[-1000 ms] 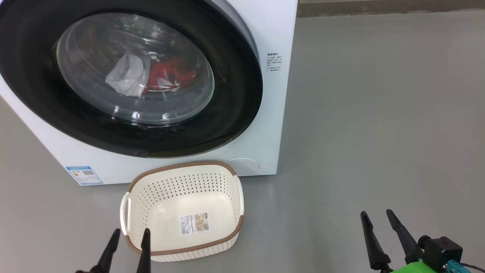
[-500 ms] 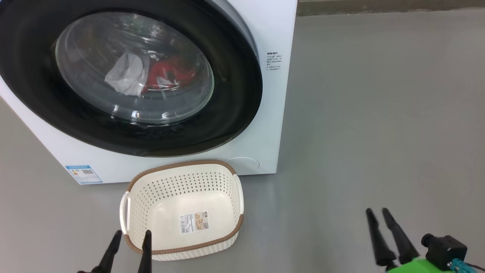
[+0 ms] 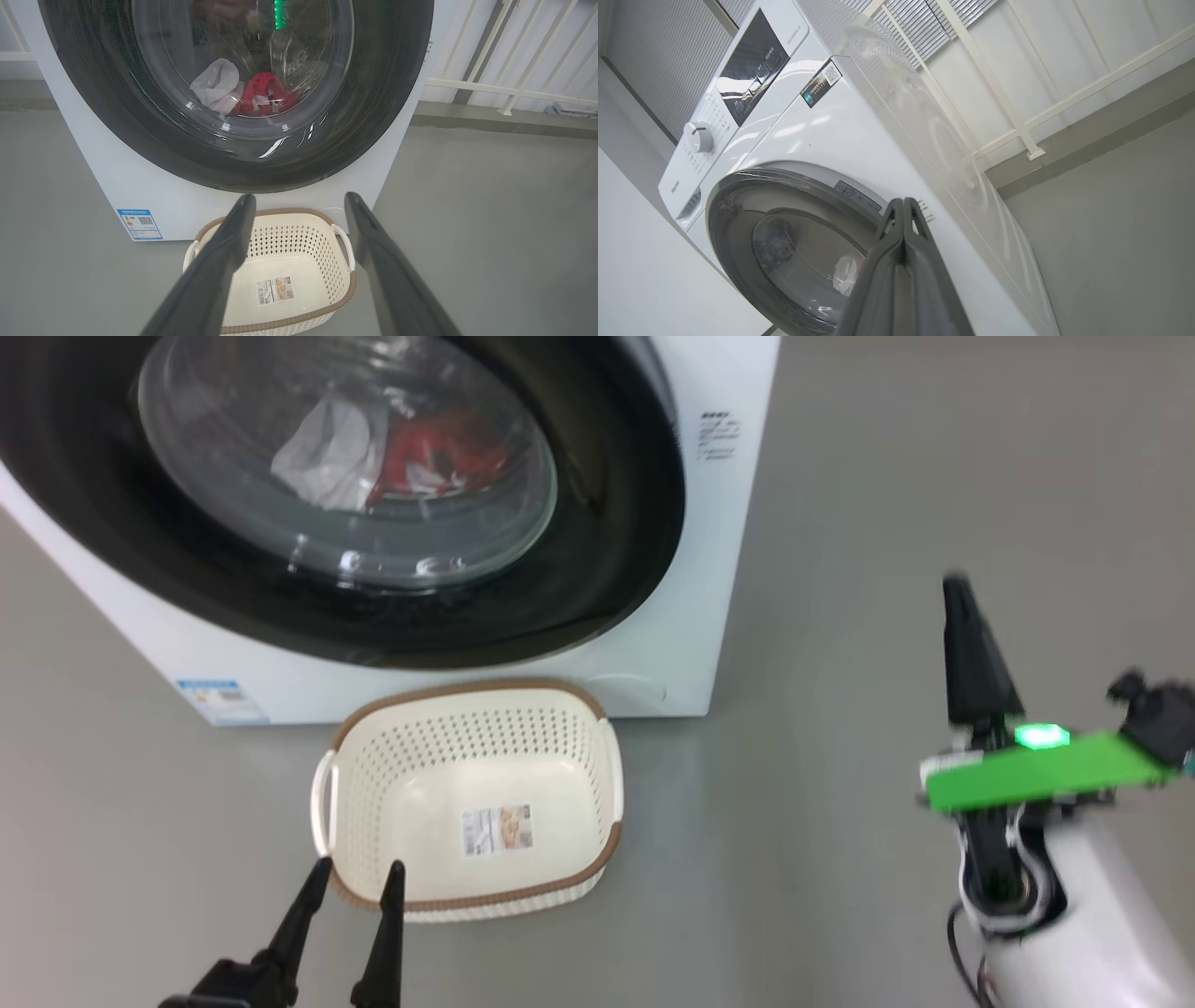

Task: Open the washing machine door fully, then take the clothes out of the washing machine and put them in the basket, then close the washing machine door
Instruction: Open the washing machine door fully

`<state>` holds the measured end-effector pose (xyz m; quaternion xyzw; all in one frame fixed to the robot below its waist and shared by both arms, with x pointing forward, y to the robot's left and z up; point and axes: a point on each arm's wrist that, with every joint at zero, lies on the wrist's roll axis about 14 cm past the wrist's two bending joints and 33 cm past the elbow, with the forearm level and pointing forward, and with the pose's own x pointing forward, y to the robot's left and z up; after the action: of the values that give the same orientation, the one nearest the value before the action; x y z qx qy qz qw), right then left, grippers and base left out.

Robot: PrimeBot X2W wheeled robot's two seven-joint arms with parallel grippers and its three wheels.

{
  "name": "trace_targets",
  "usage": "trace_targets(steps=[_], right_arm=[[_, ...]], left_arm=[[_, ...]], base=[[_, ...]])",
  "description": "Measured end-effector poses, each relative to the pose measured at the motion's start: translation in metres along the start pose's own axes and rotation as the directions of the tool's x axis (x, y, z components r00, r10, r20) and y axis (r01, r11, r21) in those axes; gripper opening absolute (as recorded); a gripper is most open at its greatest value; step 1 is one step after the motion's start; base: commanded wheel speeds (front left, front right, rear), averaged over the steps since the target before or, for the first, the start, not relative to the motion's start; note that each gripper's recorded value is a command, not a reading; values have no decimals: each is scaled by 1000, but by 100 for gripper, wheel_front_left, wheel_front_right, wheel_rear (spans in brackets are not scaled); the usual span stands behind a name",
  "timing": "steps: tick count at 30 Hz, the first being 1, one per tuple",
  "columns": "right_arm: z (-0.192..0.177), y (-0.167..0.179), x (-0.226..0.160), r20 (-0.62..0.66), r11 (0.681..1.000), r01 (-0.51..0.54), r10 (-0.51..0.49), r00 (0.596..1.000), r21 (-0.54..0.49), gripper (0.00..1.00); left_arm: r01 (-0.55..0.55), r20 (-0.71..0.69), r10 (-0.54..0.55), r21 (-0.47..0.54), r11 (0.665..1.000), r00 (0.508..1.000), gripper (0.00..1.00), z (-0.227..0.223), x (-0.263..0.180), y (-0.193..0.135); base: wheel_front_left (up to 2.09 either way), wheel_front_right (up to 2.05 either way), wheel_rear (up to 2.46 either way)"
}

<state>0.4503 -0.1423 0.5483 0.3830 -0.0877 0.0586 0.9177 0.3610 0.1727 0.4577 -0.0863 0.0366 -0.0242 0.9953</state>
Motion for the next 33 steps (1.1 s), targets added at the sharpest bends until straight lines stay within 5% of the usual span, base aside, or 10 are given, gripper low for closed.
trace_targets(steps=[7, 19, 26, 33], right_arm=[[0, 36, 61, 12, 980, -125, 125, 992, 155, 0], [-37, 61, 141, -166, 887, -171, 264, 950, 429, 0], [-91, 73, 161, -405, 826, -117, 387, 828, 551, 0], [-108, 85, 181, -468, 786, -100, 459, 756, 609, 0]], left_arm=[[-26, -12, 26, -13, 1000, 1000, 100, -4, 11, 9], [-56, -55, 53, -49, 997, 997, 100, -19, 34, 19], [-78, -96, 72, -52, 996, 993, 100, -33, 42, 27], [-101, -129, 92, -64, 993, 987, 100, -44, 41, 33]], base=[[0, 0, 0], [0, 0, 0], [0, 0, 0], [0, 0, 0]])
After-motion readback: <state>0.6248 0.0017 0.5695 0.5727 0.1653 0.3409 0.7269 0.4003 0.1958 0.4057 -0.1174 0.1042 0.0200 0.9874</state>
